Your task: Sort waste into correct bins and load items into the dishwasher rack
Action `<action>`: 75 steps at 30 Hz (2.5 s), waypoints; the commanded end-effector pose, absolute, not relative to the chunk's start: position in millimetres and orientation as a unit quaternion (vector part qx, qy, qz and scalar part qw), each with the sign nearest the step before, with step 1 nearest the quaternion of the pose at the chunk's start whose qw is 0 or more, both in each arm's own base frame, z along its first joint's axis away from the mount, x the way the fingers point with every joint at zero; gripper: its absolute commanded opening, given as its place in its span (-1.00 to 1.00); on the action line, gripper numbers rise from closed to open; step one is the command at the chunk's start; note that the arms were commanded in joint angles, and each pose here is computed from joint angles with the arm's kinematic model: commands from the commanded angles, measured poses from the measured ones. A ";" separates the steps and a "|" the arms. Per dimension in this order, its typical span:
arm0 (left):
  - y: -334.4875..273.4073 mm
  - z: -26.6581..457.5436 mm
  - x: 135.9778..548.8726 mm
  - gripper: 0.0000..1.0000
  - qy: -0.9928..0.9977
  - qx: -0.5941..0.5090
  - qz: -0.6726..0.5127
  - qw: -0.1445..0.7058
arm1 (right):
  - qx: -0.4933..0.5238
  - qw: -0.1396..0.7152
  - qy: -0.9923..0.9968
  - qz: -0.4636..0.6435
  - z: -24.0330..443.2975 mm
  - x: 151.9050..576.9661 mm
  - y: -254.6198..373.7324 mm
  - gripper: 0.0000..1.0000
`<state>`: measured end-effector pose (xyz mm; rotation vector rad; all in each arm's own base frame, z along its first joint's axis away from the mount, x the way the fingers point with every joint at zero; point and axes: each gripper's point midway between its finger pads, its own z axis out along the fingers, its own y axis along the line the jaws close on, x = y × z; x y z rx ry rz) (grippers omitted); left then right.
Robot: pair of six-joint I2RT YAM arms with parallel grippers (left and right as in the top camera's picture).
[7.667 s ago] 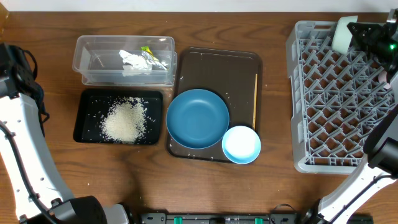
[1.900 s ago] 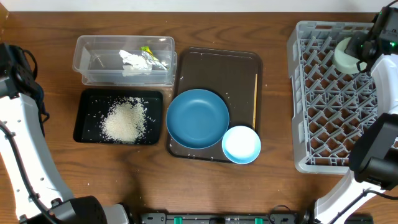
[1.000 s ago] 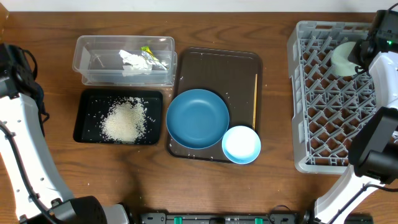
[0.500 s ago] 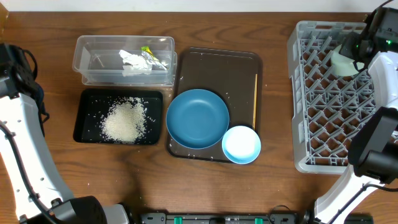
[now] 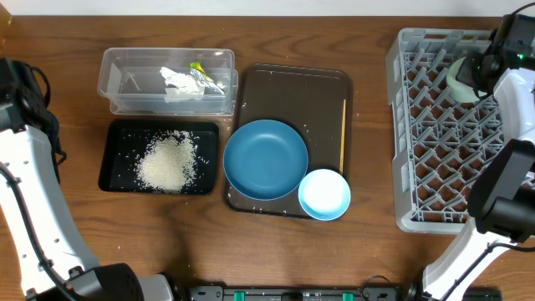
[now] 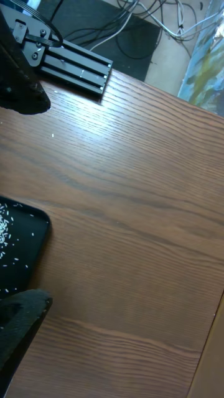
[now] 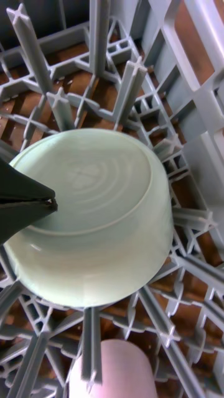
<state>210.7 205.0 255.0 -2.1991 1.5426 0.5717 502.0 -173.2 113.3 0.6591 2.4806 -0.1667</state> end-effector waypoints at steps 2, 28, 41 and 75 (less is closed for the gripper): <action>206.0 257.9 207.4 0.85 0.541 -0.790 0.206 0.200 | 0.282 0.268 0.910 -0.145 125.5 482.5 -205.3 -0.98; 206.0 257.9 207.4 0.83 0.541 -0.790 0.206 0.200 | 0.280 0.303 0.900 -0.140 185.7 476.0 -198.4 -0.52; 206.0 257.9 207.4 0.83 0.541 -0.790 0.206 0.200 | 0.027 0.332 0.878 0.343 245.0 503.5 22.7 0.99; 206.0 257.9 207.4 0.84 0.541 -0.790 0.206 0.200 | -0.411 0.153 0.889 0.129 137.1 291.1 375.7 0.99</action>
